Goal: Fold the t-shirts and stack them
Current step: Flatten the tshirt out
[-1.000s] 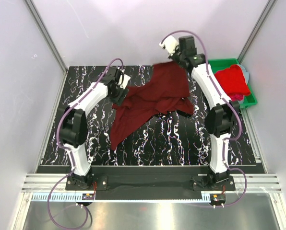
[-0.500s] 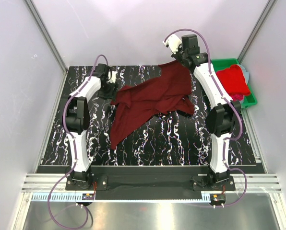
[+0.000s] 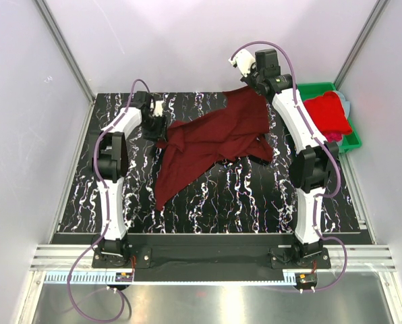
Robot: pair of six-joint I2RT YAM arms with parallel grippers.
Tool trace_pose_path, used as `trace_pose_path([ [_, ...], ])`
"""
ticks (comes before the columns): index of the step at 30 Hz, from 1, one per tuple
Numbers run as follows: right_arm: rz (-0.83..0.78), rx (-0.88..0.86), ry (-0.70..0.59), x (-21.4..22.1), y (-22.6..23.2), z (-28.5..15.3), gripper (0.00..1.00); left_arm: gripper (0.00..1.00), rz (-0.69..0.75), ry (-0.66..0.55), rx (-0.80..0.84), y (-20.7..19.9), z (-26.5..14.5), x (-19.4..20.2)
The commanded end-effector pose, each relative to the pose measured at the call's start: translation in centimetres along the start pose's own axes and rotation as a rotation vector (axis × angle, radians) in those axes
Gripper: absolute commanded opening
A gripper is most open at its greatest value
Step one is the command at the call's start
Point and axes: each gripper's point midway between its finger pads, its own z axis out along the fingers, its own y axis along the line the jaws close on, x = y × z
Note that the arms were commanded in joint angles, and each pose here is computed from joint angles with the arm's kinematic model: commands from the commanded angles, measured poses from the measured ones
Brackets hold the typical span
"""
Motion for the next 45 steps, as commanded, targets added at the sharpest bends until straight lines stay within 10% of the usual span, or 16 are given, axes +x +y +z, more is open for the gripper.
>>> trace_pose_path([
  [1,0.014,0.045,-0.016,-1.0,-1.2,-0.9,0.00,0.55,-0.016,-0.038,0.051,-0.8,-0.5,-1.3],
  [13,0.029,0.026,-0.023,-1.2,-0.8,-0.7,0.00,0.57,-0.138,-0.019,-0.056,4.0,-2.6,1.1],
  [31,0.023,0.034,-0.015,-1.0,-1.0,-1.0,0.00,0.51,-0.127,0.033,0.105,0.8,-0.7,2.3],
  [45,0.027,0.042,-0.014,-1.0,-1.1,-0.9,0.00,0.00,-0.086,-0.005,0.113,0.2,-1.9,1.1],
])
